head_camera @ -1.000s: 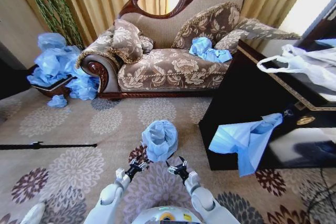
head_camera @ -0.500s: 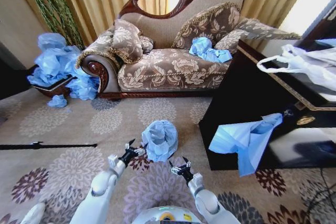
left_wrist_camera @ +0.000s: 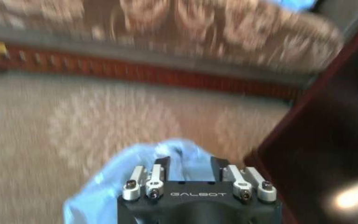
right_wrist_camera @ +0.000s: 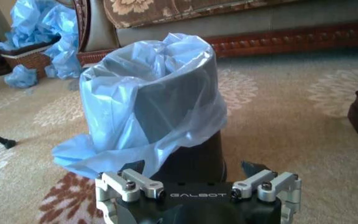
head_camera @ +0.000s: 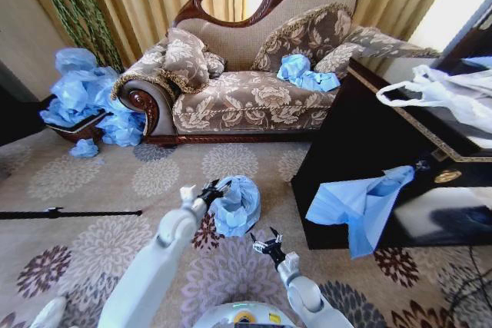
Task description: Place a garbage bag over the trash bin.
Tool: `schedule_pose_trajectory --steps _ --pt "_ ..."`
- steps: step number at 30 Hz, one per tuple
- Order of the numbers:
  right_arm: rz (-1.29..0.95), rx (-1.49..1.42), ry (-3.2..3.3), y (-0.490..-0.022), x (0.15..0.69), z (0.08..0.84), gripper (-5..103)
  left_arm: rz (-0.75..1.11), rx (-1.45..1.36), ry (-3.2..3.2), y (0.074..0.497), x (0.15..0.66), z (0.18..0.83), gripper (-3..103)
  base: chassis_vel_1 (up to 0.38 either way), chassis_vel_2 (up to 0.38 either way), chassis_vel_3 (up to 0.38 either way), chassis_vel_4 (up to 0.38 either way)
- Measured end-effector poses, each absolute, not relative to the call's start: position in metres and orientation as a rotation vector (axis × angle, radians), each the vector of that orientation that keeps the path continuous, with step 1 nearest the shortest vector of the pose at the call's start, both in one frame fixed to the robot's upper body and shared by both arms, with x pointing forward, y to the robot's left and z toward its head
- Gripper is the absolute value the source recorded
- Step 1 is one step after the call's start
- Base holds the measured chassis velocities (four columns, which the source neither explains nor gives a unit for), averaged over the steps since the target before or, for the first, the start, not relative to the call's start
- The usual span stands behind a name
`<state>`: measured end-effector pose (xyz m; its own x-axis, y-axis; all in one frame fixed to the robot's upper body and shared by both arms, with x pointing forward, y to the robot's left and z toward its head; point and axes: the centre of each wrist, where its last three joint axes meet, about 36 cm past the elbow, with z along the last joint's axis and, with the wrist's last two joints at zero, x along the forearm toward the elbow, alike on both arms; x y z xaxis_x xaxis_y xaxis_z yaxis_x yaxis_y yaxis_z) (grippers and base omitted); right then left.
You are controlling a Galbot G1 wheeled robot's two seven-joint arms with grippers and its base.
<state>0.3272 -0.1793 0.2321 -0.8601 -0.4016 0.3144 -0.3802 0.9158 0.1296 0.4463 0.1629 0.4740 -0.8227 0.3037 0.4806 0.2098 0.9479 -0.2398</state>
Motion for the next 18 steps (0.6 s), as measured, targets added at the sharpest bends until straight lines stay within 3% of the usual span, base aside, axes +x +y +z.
schedule_pose_trajectory --steps 6,10,18 --pt "-0.092 0.561 -2.739 -0.183 0.331 0.230 100 0.262 -0.164 -2.426 0.114 0.486 0.461 16 0.000 0.000 0.000 0.000" --pt "-0.093 0.559 -2.738 -0.184 0.335 0.229 100 0.322 -0.119 -2.359 0.104 0.501 0.464 6 0.000 0.000 0.000 0.000" --pt "-0.106 0.572 -2.733 -0.179 0.337 0.229 100 0.353 -0.037 -2.290 0.095 0.549 0.453 0 0.000 0.000 0.000 0.000"
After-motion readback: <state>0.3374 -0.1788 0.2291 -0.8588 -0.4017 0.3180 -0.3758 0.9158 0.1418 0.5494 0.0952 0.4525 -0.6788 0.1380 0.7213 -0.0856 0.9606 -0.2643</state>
